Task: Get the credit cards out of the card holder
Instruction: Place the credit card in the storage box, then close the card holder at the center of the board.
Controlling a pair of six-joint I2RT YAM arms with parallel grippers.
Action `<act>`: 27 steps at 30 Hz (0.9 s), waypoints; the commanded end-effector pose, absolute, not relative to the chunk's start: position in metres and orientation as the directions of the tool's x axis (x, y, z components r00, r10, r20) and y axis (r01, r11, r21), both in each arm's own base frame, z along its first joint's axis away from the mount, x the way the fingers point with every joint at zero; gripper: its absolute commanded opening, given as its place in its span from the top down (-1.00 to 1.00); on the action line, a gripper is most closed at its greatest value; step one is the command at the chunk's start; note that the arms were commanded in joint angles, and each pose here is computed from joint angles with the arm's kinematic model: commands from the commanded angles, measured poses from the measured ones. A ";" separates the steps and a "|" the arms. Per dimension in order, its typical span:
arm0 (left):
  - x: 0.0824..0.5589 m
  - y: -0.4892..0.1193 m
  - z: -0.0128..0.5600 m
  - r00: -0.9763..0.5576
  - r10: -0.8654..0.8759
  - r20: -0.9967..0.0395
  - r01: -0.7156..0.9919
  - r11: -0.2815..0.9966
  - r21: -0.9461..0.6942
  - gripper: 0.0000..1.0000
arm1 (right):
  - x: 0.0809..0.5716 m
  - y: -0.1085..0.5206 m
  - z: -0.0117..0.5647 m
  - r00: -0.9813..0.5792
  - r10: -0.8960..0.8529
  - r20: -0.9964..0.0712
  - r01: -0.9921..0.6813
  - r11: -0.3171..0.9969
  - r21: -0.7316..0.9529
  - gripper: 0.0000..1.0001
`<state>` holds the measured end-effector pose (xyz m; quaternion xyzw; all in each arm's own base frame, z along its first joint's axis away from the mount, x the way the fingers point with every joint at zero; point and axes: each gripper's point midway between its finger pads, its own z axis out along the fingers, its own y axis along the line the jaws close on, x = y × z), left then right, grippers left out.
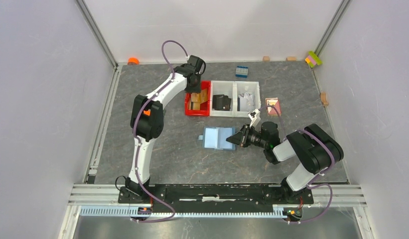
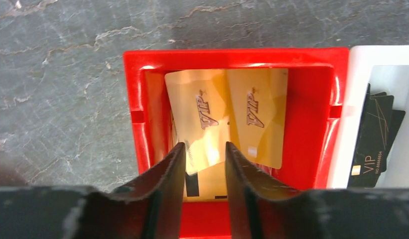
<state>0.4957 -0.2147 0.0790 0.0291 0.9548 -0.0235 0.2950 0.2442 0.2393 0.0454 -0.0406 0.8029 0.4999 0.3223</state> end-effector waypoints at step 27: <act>0.282 -0.294 0.114 -0.764 0.244 -0.597 0.438 0.876 -0.203 -0.31 | 0.262 0.228 0.041 -0.728 0.171 -0.664 -0.442 0.623 0.646 0.16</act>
